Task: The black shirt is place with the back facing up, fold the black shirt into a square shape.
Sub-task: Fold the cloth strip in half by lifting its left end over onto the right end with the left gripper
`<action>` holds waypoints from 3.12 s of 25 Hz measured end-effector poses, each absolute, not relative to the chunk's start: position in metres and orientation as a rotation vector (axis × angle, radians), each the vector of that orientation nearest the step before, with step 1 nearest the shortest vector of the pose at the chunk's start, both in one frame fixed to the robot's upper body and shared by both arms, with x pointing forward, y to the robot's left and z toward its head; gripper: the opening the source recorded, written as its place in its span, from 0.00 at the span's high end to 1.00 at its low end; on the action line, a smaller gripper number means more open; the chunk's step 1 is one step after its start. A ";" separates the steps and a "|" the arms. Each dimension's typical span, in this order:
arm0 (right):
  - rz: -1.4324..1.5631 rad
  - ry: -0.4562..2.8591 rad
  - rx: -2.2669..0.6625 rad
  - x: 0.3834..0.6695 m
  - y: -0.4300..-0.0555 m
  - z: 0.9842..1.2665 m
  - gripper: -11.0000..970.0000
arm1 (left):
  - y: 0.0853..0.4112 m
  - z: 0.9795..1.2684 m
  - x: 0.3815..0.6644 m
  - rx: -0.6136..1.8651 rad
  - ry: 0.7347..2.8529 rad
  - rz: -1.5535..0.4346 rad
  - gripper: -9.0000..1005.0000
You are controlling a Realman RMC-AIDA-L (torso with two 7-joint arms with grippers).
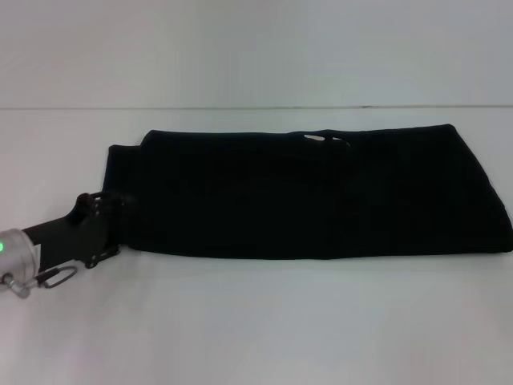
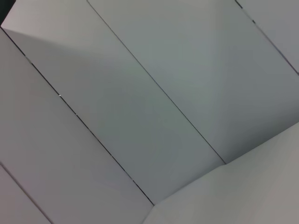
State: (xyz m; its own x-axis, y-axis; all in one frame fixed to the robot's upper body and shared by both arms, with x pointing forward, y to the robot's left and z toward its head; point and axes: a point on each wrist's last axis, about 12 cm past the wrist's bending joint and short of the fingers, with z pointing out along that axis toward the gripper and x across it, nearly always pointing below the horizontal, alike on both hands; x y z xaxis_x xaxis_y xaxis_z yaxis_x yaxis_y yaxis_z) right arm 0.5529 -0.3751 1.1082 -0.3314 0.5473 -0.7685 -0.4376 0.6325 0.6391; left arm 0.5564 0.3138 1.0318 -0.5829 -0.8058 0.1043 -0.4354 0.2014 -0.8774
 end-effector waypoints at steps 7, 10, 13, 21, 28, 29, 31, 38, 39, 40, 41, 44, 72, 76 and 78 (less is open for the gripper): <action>1.001 1.625 0.092 0.553 -0.375 1.108 0.35 | 0.310 1.035 0.563 -1.140 2.108 -1.340 0.40; 1.001 1.627 0.094 0.552 -0.375 1.108 0.35 | 0.313 1.038 0.564 -1.121 2.085 -1.354 0.40; 1.000 1.627 0.096 0.552 -0.376 1.108 0.35 | 0.315 1.040 0.564 -1.107 2.069 -1.362 0.40; 0.998 1.627 0.097 0.552 -0.376 1.108 0.35 | 0.311 1.035 0.568 -1.103 2.106 -1.310 0.41; 0.999 1.626 0.096 0.553 -0.375 1.108 0.35 | 0.308 1.042 0.574 -1.032 2.140 -1.304 0.41; 1.000 1.626 0.096 0.553 -0.375 1.108 0.35 | 0.308 1.042 0.575 -1.030 2.144 -1.298 0.41; 1.000 1.626 0.097 0.552 -0.375 1.108 0.35 | 0.308 1.042 0.575 -1.032 2.146 -1.291 0.41; 1.000 1.626 0.100 0.552 -0.376 1.107 0.35 | 0.309 1.040 0.574 -1.035 2.148 -1.286 0.70; 1.001 1.626 0.100 0.552 -0.376 1.107 0.35 | 0.309 1.040 0.574 -1.033 2.149 -1.284 0.74; 1.001 1.626 0.100 0.552 -0.375 1.107 0.35 | 0.310 1.040 0.573 -1.030 2.149 -1.281 0.79; 1.002 1.626 0.101 0.551 -0.375 1.107 0.35 | 0.310 1.040 0.573 -1.027 2.149 -1.279 0.83; 1.003 1.627 0.104 0.551 -0.375 1.106 0.35 | 0.311 1.040 0.573 -1.004 2.151 -1.268 0.91; 0.999 1.650 0.137 0.548 -0.374 1.098 0.36 | 0.406 1.044 0.535 -1.112 1.813 -1.050 0.97; 1.001 1.651 0.138 0.547 -0.374 1.098 0.36 | 0.395 1.064 0.549 -0.955 1.850 -1.143 0.97; 1.003 1.652 0.136 0.547 -0.373 1.098 0.36 | 0.387 1.080 0.560 -0.843 1.884 -1.191 0.97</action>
State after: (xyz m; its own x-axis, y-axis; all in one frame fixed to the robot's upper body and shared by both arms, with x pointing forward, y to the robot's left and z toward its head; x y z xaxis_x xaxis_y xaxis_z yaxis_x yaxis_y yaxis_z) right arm 0.5474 -0.3734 1.0982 -0.3514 0.5648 -0.7467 -0.4021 0.6292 0.6652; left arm 0.5595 0.3869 1.0804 -0.5097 -0.8266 -0.2387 -0.1388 0.3529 -0.9253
